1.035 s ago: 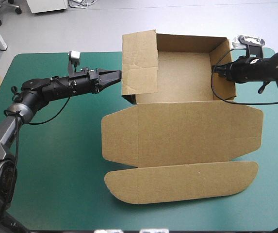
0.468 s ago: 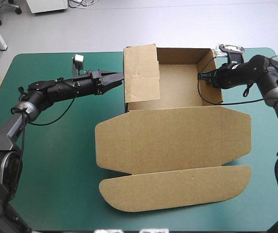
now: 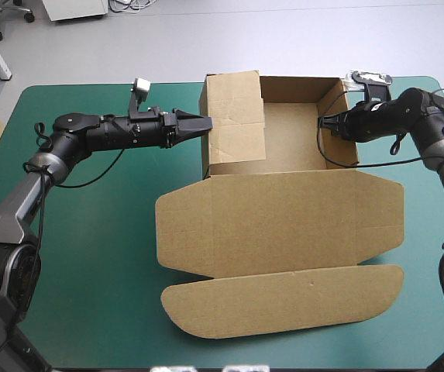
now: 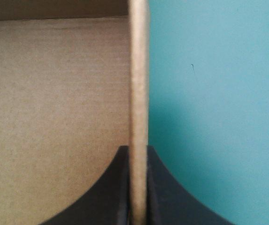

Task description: Fold the box

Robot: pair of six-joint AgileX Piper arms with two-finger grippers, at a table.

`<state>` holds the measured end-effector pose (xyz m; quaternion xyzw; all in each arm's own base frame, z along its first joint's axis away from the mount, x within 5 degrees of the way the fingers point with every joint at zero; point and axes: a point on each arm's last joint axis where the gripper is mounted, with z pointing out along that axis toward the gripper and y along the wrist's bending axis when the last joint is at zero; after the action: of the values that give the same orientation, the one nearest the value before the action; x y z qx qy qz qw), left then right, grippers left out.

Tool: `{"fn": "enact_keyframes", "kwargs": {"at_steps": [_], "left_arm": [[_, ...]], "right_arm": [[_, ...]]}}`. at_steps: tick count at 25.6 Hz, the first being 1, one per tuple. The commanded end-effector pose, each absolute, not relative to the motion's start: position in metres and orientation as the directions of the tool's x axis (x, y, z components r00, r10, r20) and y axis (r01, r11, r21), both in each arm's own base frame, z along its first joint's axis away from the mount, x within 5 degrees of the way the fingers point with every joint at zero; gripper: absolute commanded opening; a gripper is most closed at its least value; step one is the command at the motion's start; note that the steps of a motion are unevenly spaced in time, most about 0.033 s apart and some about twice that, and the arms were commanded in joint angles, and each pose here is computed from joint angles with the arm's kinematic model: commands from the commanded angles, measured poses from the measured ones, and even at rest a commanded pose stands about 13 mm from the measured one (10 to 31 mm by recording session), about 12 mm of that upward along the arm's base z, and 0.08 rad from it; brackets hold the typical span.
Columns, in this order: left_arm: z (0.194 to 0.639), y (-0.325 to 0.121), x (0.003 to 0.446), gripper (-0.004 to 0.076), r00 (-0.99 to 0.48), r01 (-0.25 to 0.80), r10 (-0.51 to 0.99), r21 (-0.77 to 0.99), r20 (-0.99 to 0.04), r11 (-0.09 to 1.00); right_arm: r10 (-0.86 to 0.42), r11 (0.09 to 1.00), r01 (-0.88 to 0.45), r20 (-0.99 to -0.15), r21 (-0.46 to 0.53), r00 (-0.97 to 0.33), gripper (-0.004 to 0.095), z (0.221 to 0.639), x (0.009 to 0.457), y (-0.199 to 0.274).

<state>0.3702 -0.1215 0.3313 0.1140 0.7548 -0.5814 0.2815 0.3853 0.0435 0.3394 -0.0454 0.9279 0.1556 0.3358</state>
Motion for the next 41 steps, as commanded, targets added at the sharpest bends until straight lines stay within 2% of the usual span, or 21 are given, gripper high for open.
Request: {"fn": "enact_keyframes", "kwargs": {"at_steps": [1,3,7,11,23,32,41], "left_arm": [[0.373,-0.133,0.358,0.0427,-0.766,0.579,-0.082,-0.74,-0.638,0.343],[0.389,-0.14,0.359,0.0427,-0.731,0.6,0.0,-0.642,-0.683,0.478],[0.414,-0.145,0.359,0.0427,-0.679,0.609,0.063,-0.514,-0.731,0.604],[0.418,-0.155,0.355,0.0427,-0.661,0.587,0.142,-0.389,-0.737,0.71],[0.419,-0.156,0.358,0.0408,-0.668,0.52,0.109,-0.357,-0.736,0.776],[0.417,-0.175,0.35,0.0408,-0.622,0.51,0.232,-0.163,-0.748,0.844],[0.432,-0.173,0.347,0.0408,-0.593,0.496,0.253,-0.099,-0.765,0.863]], "right_arm": [[0.089,0.929,-0.196,-0.704,0.314,-0.705,-0.0016,0.372,0.376,0.047],[0.089,0.929,-0.196,-0.704,0.314,-0.705,-0.0016,0.372,0.376,0.047],[0.097,0.928,-0.19,-0.701,0.32,-0.707,-0.0016,0.372,0.376,0.047],[0.112,0.926,-0.179,-0.696,0.331,-0.709,-0.0016,0.372,0.376,0.047],[0.115,0.922,-0.181,-0.687,0.343,-0.718,-0.0016,0.372,0.375,0.051],[0.134,0.917,-0.176,-0.692,0.359,-0.71,-0.0016,0.373,0.376,0.054],[0.136,0.917,-0.174,-0.689,0.36,-0.712,-0.0016,0.373,0.376,0.054]]}}
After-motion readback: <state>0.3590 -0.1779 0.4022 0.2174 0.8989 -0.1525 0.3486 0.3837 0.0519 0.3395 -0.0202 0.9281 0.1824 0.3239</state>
